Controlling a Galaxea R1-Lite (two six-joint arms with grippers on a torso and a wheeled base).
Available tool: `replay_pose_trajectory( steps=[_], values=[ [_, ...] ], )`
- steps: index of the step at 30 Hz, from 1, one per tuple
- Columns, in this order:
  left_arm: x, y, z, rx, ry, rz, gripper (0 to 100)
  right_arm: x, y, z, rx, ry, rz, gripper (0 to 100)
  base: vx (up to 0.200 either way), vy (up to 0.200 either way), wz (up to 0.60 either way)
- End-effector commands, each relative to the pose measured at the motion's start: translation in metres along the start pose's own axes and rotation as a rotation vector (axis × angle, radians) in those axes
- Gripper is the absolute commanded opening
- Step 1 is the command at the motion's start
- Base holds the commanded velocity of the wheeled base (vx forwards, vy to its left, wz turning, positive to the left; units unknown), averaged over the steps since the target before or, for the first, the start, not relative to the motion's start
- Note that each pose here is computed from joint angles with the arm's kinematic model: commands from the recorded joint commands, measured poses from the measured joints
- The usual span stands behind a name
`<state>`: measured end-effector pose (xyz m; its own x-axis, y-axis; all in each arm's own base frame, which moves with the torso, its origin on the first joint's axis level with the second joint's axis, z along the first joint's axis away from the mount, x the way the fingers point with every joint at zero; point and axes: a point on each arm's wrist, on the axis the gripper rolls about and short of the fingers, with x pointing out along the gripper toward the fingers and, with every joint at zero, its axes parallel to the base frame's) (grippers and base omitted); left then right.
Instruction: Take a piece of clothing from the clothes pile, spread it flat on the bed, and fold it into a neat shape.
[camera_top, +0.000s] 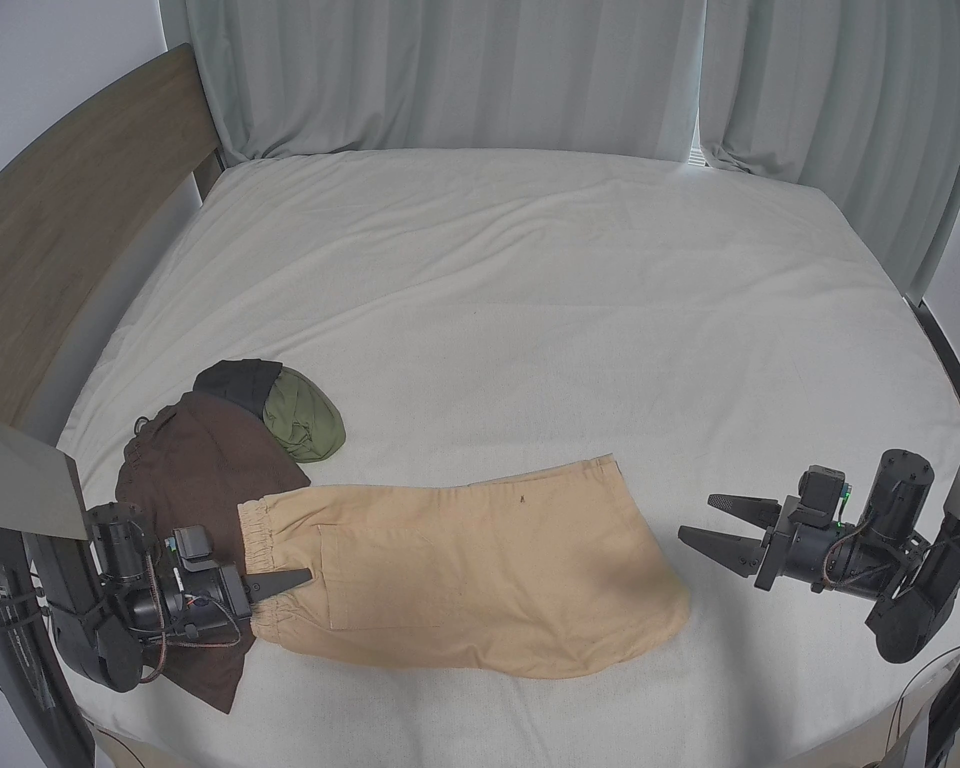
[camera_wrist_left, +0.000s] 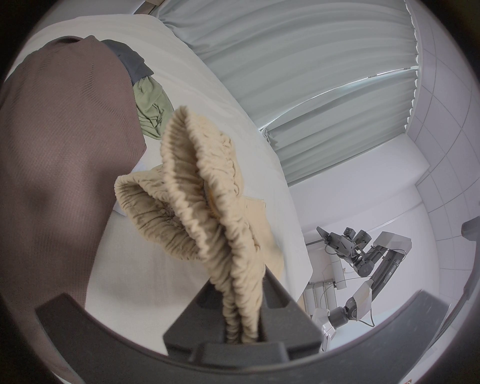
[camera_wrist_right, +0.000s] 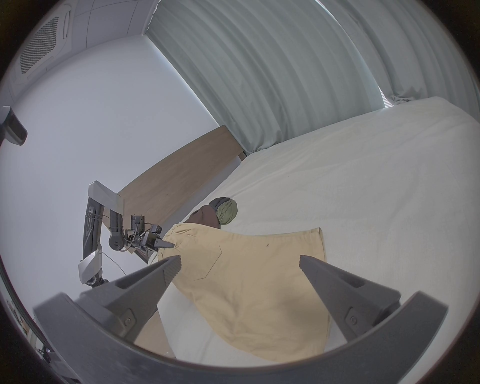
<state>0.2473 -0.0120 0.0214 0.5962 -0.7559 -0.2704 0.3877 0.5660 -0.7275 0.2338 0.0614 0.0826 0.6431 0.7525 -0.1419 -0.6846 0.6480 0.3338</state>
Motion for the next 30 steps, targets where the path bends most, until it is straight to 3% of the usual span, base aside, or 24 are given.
replay_pose_trajectory(
  steps=[1, 18, 30],
  values=[
    [-0.003, 0.002, 0.000, 0.004, -0.005, 0.007, 0, 0.001, 0.000, -0.001, 0.001, 0.003, 0.003, 100, 0.000, 0.000, 0.00],
    [-0.015, 0.006, 0.000, -0.006, -0.018, 0.012, 0, 0.001, 0.000, -0.002, 0.004, 0.007, 0.002, 100, 0.000, 0.000, 0.00],
    [-0.004, -0.013, 0.004, 0.047, -0.005, -0.045, 0, 0.000, 0.000, -0.002, 0.005, 0.007, 0.000, 100, 0.000, 0.000, 0.00]
  ],
)
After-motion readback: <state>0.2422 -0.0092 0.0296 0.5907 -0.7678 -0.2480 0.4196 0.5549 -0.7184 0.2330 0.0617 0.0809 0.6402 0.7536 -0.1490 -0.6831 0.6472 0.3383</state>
